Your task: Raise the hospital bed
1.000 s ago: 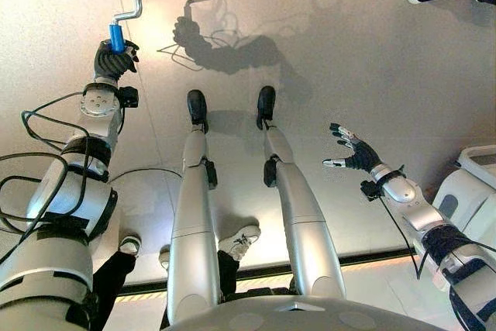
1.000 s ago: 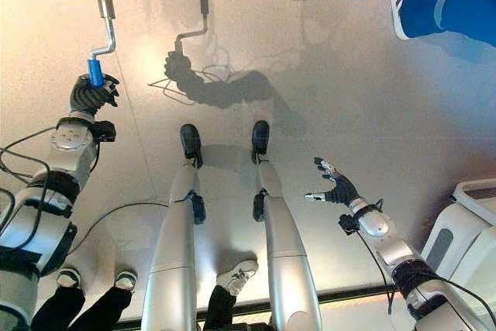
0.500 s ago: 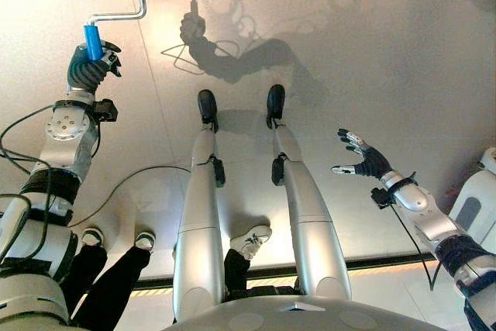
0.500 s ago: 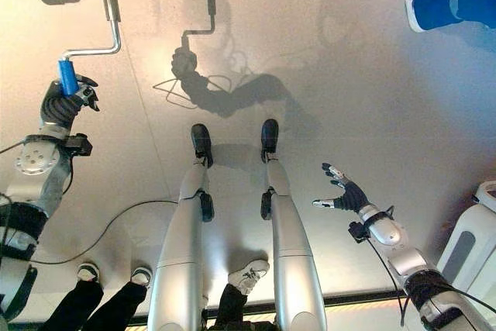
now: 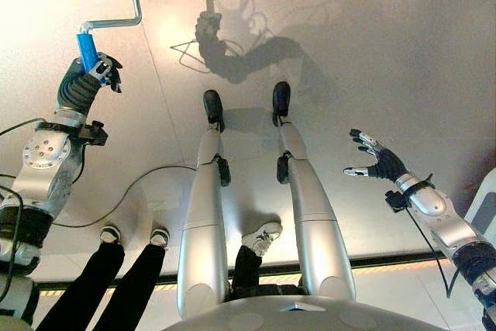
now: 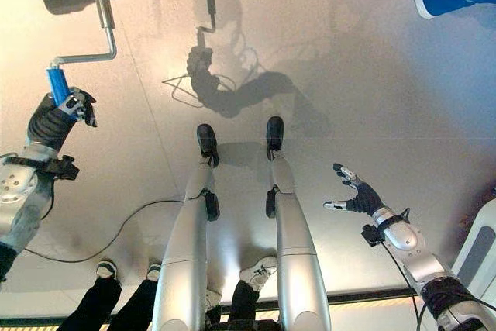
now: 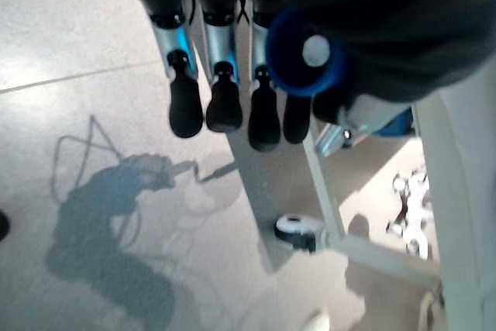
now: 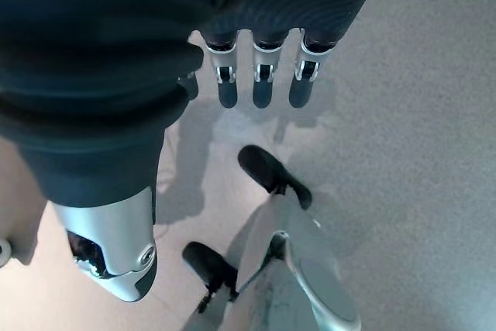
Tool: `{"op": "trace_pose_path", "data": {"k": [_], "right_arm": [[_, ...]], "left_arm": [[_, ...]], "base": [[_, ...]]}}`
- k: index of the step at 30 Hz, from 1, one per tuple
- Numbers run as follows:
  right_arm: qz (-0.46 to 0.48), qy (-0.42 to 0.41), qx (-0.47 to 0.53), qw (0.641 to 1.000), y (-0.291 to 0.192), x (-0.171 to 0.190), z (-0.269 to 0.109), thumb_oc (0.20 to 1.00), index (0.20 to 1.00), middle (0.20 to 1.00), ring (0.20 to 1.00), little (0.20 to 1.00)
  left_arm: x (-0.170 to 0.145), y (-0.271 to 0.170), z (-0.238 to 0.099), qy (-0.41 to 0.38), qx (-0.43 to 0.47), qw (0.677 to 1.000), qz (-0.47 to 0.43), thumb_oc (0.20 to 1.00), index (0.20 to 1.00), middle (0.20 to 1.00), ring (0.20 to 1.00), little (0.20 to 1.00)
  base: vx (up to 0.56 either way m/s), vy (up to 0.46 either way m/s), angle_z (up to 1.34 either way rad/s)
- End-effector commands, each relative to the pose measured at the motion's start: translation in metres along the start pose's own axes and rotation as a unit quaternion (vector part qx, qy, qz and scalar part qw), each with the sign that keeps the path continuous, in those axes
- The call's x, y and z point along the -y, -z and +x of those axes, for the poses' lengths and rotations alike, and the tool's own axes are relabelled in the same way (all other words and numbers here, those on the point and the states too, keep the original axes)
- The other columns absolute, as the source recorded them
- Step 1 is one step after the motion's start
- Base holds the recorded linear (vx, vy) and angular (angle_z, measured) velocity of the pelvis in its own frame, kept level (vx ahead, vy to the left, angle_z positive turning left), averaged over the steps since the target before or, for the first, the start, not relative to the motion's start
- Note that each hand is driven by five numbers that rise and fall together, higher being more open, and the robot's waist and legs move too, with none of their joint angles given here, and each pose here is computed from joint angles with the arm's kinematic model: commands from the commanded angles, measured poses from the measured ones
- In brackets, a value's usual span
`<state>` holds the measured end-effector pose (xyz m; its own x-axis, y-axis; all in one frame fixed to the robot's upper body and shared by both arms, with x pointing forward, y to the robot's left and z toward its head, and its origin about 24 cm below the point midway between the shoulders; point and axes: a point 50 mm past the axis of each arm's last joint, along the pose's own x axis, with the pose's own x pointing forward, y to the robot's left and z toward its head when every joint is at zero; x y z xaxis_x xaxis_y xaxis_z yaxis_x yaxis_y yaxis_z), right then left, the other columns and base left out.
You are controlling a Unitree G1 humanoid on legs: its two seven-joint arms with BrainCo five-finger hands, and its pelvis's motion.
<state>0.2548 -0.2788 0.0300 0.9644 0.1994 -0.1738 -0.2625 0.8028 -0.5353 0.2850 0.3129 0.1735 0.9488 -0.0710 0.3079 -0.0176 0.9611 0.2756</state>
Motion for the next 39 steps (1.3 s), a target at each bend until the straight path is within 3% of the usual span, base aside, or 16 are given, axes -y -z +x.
{"op": "trace_pose_path", "data": {"k": [1,17,25,39], "right_arm": [[0.000,-0.008,-0.040,0.999,0.023,-0.007,-0.028,1.000,1.000,1.000,1.000,1.000],[-0.025,-0.017,-0.058,0.998,0.028,-0.006,-0.024,1.000,1.000,1.000,1.000,1.000],[-0.028,-0.030,-0.082,0.996,0.037,-0.018,-0.015,1.000,1.000,1.000,1.000,1.000],[-0.005,-0.055,-0.087,0.995,0.038,-0.032,-0.010,1.000,1.000,1.000,1.000,1.000]], "left_arm": [[0.003,0.039,-0.074,0.054,-0.113,0.992,0.017,0.200,0.200,0.200,0.200,0.200],[0.064,0.024,-0.095,0.232,-0.135,0.961,-0.074,0.200,0.200,0.200,0.200,0.200],[0.108,-0.020,-0.077,0.364,-0.072,0.919,-0.130,0.200,0.200,0.200,0.200,0.200],[0.162,-0.062,-0.026,0.466,0.031,0.873,-0.138,0.200,0.200,0.200,0.200,0.200]], "base": [[0.00,0.000,0.00],[0.00,0.000,0.00],[0.00,-0.004,0.00],[0.01,-0.020,0.04]]}}
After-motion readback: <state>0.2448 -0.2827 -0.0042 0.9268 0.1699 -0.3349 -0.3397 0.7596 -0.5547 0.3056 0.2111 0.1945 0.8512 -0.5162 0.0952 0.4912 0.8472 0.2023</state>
